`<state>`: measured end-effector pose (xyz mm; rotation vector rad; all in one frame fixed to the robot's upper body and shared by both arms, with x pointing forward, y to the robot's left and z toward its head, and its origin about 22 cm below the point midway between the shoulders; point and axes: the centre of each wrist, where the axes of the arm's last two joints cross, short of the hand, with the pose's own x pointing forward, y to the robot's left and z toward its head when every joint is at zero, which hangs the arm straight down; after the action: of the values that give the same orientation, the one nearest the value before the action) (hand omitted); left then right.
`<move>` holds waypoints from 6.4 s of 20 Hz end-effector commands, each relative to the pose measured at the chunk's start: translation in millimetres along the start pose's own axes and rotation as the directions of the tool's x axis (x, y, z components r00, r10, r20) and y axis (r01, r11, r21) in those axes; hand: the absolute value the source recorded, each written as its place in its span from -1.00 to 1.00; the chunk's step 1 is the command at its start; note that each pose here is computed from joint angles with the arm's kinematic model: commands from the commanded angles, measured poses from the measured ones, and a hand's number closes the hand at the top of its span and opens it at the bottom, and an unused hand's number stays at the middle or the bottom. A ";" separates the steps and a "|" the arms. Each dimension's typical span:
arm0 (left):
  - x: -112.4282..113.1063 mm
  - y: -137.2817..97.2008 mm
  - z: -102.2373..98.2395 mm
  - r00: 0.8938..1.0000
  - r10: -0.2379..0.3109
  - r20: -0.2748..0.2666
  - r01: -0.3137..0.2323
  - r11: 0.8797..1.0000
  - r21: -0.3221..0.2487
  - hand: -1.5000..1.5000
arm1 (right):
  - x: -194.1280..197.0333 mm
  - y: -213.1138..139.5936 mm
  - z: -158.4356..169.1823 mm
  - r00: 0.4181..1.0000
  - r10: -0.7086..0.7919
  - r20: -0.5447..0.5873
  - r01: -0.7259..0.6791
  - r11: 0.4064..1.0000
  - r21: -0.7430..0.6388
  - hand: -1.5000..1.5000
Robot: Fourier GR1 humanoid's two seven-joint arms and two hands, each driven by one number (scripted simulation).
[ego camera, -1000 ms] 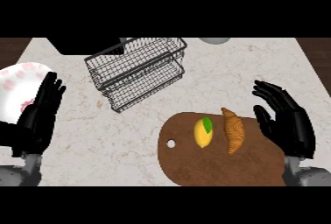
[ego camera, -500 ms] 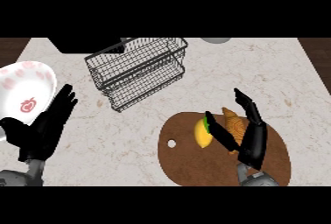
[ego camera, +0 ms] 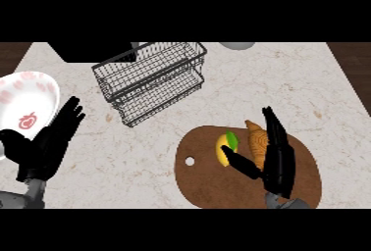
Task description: Pick the lemon from the cutting board and place it in the tiered basket
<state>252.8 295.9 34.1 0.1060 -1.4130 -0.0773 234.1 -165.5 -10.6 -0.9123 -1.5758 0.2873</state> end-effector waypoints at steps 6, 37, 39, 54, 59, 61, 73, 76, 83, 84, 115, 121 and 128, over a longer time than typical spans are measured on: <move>1.2 -2.2 -1.3 1.000 -0.003 -0.001 0.003 1.000 -0.016 0.00 | 23.1 5.9 18.3 0.887 0.452 -0.098 -0.365 0.814 0.451 -1.00; 1.2 6.8 -6.5 1.000 0.014 0.000 -0.014 0.998 -0.054 0.00 | 105.5 38.3 -15.4 0.713 0.647 -0.269 -0.535 0.750 0.388 -1.00; -20.4 -1.2 6.0 1.000 0.010 -0.001 -0.010 0.999 -0.037 0.00 | 77.7 43.0 -2.0 0.694 0.665 -0.274 -0.546 0.735 0.401 -1.00; 11.0 10.9 -5.7 1.000 0.017 -0.001 -0.017 1.000 -0.021 0.00 | 86.0 60.7 6.1 0.648 0.751 -0.124 -0.588 0.598 0.545 1.00; -9.3 -5.1 -3.3 1.000 -0.001 -0.001 0.001 1.000 -0.026 0.00 | 74.0 49.0 20.1 0.625 0.747 -0.225 -0.606 0.646 0.463 1.00; -3.4 11.0 4.3 1.000 -0.002 -0.004 0.002 1.000 -0.019 0.00 | 67.2 41.9 47.3 0.584 0.749 -0.313 -0.584 0.655 0.479 1.00; -7.1 6.2 7.2 1.000 0.013 -0.008 -0.013 1.000 -0.005 0.00 | 139.4 -39.5 79.9 0.889 0.363 -0.279 -0.413 0.899 -0.144 1.00; -7.6 -3.7 0.7 1.000 0.019 -0.003 -0.019 1.000 -0.009 0.00 | 160.1 -49.9 86.0 0.934 0.293 -0.203 -0.340 0.904 -0.257 1.00; 4.1 -0.7 -4.5 1.000 -0.002 0.002 0.002 0.999 -0.038 0.00 | 183.9 -59.6 92.6 0.939 0.316 -0.138 -0.340 0.912 -0.228 1.00; 4.8 -6.0 -4.6 1.000 0.008 -0.003 -0.008 0.999 -0.041 0.00 | 185.8 -61.0 88.0 0.936 0.325 -0.137 -0.349 0.910 -0.225 1.00; 9.1 -27.6 -23.4 0.999 0.002 0.052 0.005 0.993 -0.121 0.00 | 273.1 5.7 -102.5 0.911 0.296 -0.288 -0.342 0.932 -0.122 1.00; 13.7 -30.6 -29.4 0.999 -0.003 0.041 0.007 0.995 -0.099 0.00 | 267.1 27.1 -119.0 0.898 0.334 -0.285 -0.388 0.908 -0.160 1.00; 18.9 -29.5 -24.6 0.999 -0.017 0.042 0.021 0.994 -0.110 0.00 | 272.5 28.4 -136.9 0.950 0.224 -0.217 -0.286 0.902 -0.323 1.00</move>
<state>277.8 261.1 40.8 0.0172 -1.4404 -0.1743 375.2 -5.8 192.6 -1.4387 -1.3661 0.4301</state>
